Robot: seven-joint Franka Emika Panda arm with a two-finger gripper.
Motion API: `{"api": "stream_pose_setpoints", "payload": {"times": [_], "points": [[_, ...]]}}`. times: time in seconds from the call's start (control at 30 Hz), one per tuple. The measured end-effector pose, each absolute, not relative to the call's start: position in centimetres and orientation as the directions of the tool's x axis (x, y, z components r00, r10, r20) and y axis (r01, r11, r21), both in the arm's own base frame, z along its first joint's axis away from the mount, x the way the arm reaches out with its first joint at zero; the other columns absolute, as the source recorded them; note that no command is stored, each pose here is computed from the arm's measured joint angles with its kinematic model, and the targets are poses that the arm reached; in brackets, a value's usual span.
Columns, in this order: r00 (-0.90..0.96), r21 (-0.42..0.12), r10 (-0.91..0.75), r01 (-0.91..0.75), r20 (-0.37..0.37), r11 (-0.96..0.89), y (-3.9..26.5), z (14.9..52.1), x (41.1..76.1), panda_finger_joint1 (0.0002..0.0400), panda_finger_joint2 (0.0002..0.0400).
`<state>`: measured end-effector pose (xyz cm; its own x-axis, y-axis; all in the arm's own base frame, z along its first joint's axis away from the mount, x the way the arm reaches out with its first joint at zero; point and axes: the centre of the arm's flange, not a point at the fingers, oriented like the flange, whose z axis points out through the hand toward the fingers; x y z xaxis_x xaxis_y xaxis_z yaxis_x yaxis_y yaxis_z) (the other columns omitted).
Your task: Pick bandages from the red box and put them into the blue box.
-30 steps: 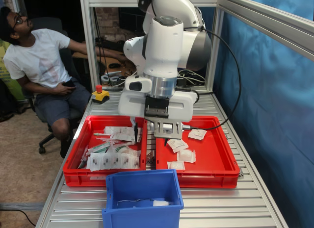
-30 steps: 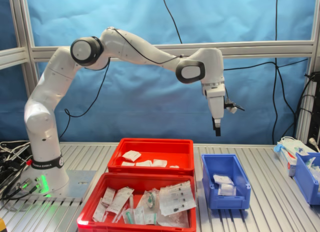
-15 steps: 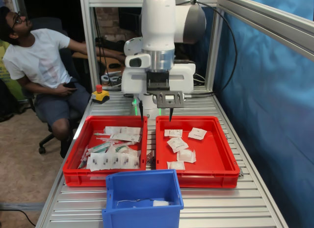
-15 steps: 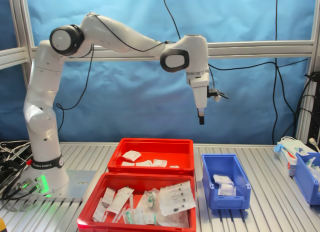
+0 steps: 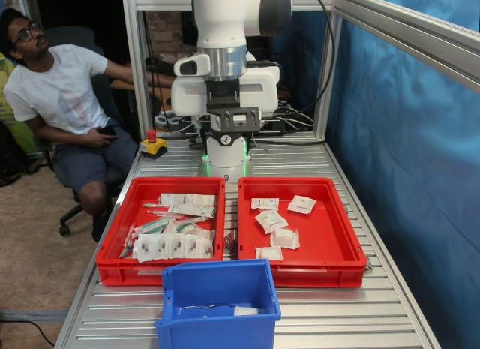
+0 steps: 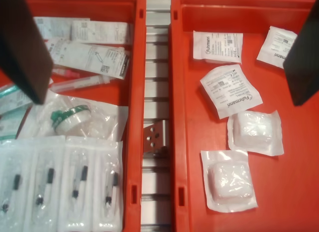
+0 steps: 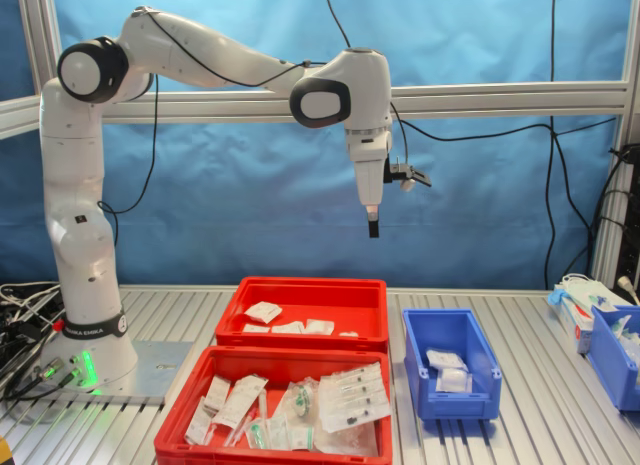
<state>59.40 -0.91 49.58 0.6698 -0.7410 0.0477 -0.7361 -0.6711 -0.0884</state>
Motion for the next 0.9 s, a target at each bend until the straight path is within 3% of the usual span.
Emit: {"api": "stream_pose_setpoints", "payload": {"times": [0.23,0.9], "points": [[0.653,-0.083,-0.757,-0.753,0.036,-0.653,-2.2,49.4,58.8,0.0400,0.0400],[0.655,-0.082,-0.755,-0.752,0.017,-0.654,-2.3,48.9,58.8,0.0400,0.0400]]}}
